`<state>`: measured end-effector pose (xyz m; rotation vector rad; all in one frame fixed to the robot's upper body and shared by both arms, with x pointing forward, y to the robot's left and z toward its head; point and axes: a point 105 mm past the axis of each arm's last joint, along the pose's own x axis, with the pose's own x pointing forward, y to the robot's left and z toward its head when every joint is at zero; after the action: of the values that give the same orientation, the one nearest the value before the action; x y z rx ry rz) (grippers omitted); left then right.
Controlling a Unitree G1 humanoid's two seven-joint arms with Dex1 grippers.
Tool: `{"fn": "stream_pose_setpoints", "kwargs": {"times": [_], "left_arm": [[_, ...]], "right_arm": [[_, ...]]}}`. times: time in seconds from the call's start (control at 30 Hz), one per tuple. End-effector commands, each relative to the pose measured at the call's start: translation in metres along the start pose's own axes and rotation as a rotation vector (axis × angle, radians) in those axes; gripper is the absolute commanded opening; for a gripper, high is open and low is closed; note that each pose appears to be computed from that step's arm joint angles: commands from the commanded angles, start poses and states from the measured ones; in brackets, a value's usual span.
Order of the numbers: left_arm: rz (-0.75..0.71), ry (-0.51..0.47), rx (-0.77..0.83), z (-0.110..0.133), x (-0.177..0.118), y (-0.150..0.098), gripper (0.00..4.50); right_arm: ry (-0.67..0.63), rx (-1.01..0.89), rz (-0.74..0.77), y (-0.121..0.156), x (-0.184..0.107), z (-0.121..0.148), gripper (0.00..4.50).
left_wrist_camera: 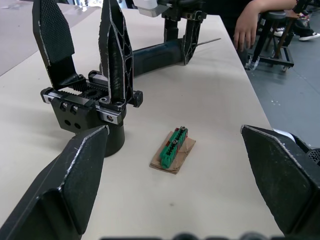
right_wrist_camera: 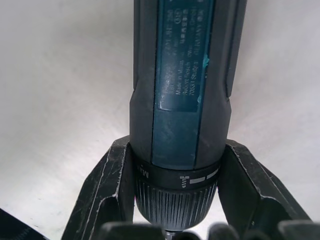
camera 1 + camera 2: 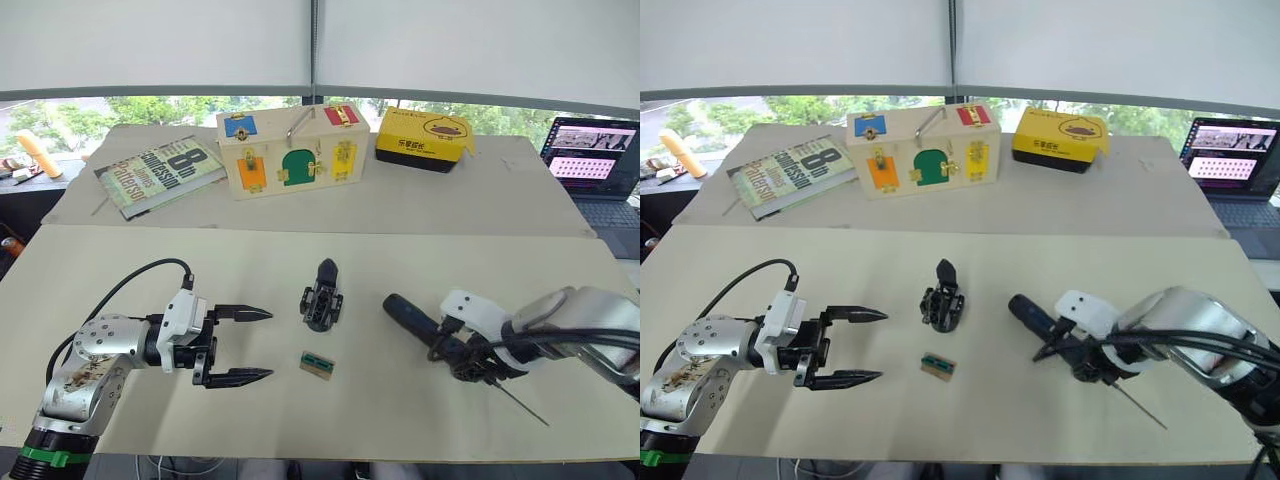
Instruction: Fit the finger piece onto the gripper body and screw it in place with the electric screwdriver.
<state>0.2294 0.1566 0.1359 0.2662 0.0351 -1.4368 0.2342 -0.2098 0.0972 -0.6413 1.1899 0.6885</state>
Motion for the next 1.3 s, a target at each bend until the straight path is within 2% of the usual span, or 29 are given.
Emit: {"fn": "stream_pose_setpoints", "kwargs": {"times": [0.03,0.17,0.3,0.37,0.5,0.53,0.6,0.8,0.9,1.07,1.3], "left_arm": [[-0.015,-0.013,0.036,0.009,0.002,0.0,4.5],[-0.029,-0.007,0.04,0.008,0.001,0.003,4.5],[-0.064,0.003,0.053,0.01,-0.002,0.005,4.5],[-0.073,0.026,0.05,0.007,-0.008,0.009,4.5],[-0.08,0.049,0.042,0.0,-0.012,0.015,4.5],[-0.083,0.053,0.04,-0.002,-0.012,0.016,4.5],[-0.091,0.061,0.037,-0.005,-0.01,0.017,4.5],[-0.107,0.097,0.057,-0.02,0.002,0.019,4.5],[-0.114,0.104,0.071,-0.029,0.014,0.017,4.5],[-0.12,0.112,0.08,-0.043,0.032,0.012,4.5],[-0.096,0.118,0.073,-0.056,0.051,0.01,4.5]], "right_arm": [[-0.027,-0.007,0.057,0.005,-0.002,-0.002,1.9],[-0.168,0.049,0.023,-0.014,-0.032,0.006,1.9],[-0.387,0.099,0.145,-0.005,-0.079,0.012,1.9],[-0.585,0.037,0.254,0.013,-0.102,0.023,1.9],[-1.099,-0.069,0.345,0.033,-0.139,0.054,1.9],[-1.199,-0.102,0.377,0.041,-0.145,0.058,1.9],[-1.321,-0.153,0.414,0.053,-0.149,0.064,1.9],[-1.436,-0.377,0.395,0.085,-0.131,0.091,1.9],[-1.526,-0.448,0.373,0.086,-0.123,0.103,1.9],[-1.601,-0.525,0.387,0.089,-0.107,0.116,1.9],[-1.654,-0.621,0.449,0.101,-0.097,0.125,1.9]]}}
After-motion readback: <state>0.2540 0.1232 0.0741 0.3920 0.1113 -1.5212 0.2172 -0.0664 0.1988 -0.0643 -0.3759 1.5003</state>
